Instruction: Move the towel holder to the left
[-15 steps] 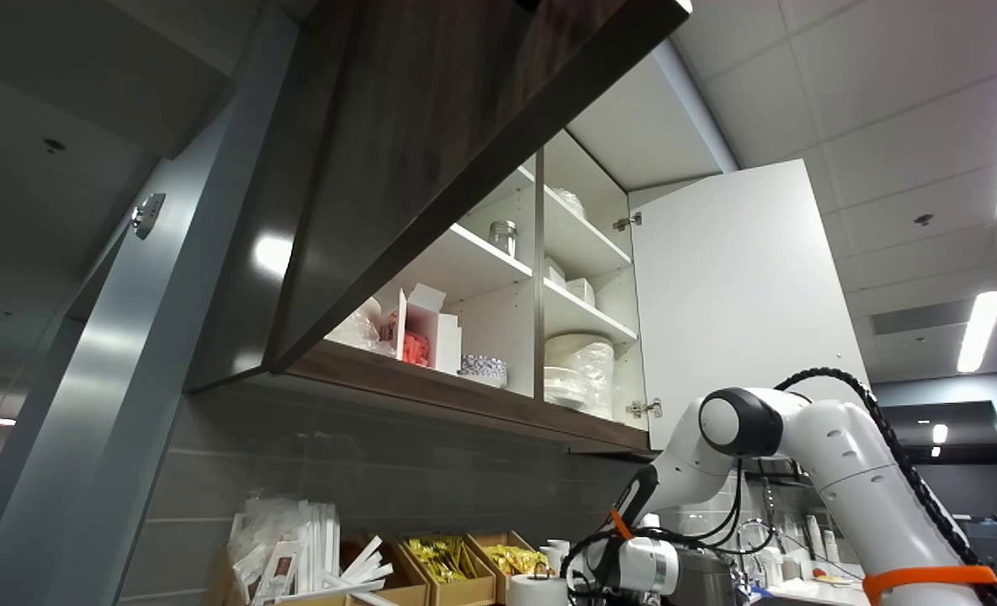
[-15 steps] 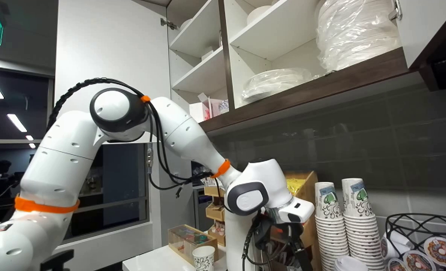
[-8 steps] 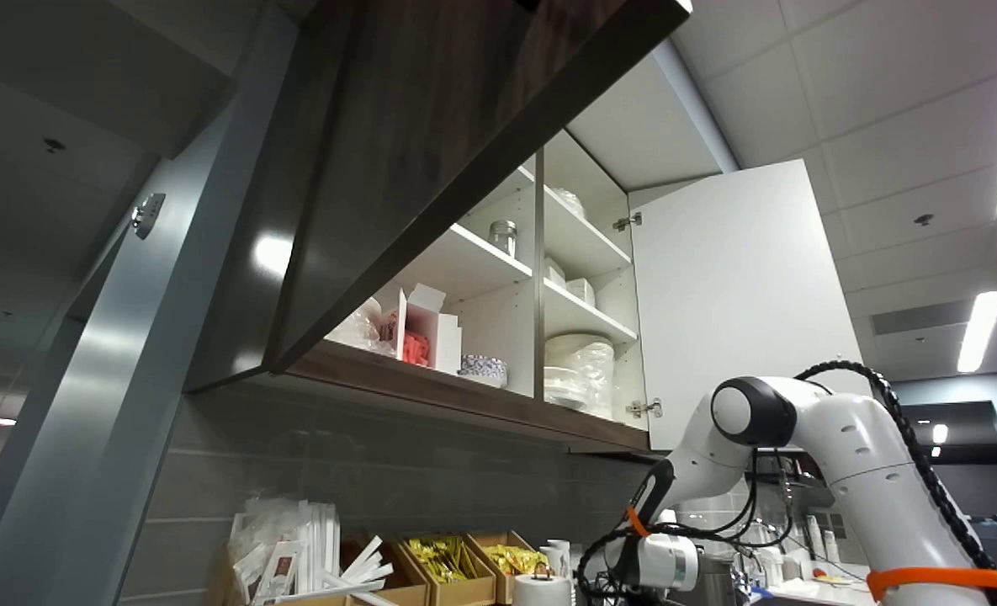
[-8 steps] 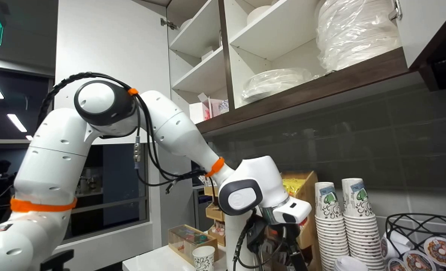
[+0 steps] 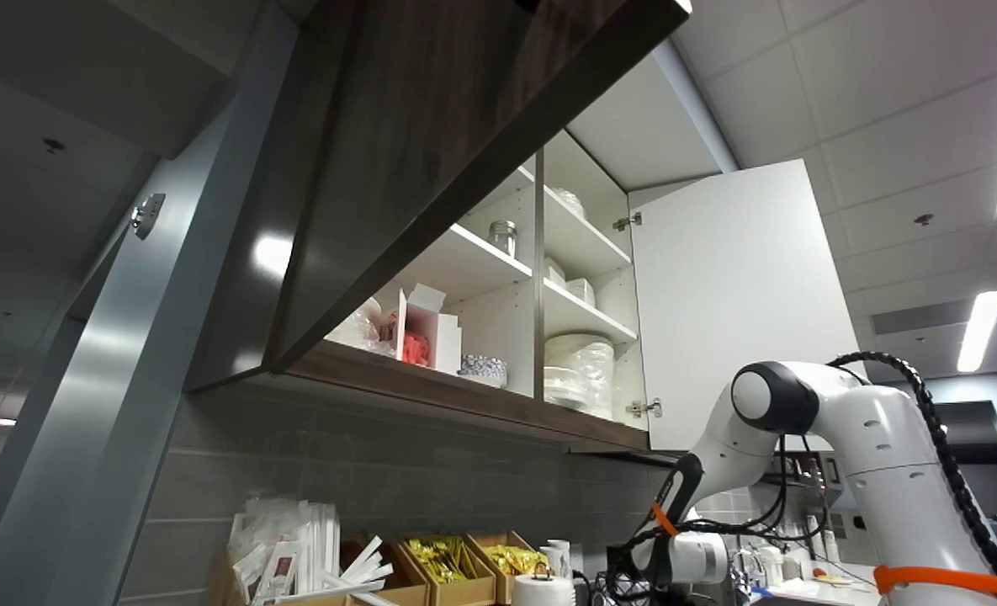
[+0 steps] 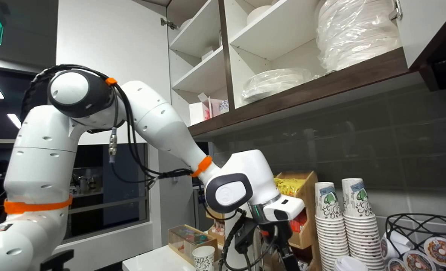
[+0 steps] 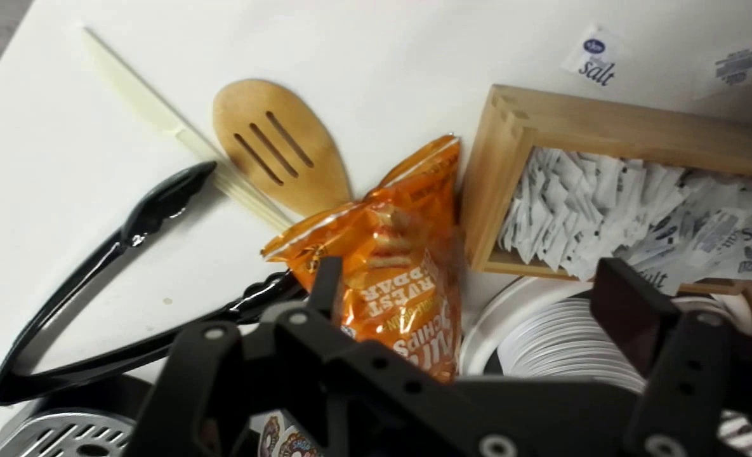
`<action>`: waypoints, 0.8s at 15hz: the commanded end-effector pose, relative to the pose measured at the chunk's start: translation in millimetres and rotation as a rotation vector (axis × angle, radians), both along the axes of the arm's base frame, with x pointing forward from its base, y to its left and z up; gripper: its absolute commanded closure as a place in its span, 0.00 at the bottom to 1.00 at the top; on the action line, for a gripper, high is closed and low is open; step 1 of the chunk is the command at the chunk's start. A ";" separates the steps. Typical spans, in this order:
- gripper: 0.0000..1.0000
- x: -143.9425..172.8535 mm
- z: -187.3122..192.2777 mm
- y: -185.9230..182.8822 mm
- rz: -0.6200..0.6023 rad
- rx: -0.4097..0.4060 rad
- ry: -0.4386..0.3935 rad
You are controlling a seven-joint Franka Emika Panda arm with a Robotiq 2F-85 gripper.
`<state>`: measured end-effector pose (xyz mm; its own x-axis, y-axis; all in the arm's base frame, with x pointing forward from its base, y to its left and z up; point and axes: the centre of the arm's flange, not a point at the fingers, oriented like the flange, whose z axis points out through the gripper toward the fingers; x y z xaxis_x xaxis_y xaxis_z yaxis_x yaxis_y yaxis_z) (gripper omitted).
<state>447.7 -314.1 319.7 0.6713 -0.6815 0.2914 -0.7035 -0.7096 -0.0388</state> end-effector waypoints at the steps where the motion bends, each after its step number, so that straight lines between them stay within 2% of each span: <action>1: 0.00 -28.5 15.7 7.6 0.010 -0.017 0.058; 8: 0.00 -58.9 25.6 4.0 0.086 -0.043 0.194; 10: 0.00 -63.2 22.5 7.8 0.116 -0.034 0.217; 11: 0.00 -48.7 20.1 -3.6 0.087 -0.040 0.186; 12: 0.00 -50.8 19.5 -1.5 0.093 -0.038 0.192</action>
<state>396.8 -315.5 339.2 0.7768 -0.6047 0.1759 -0.6265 -0.7705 0.1178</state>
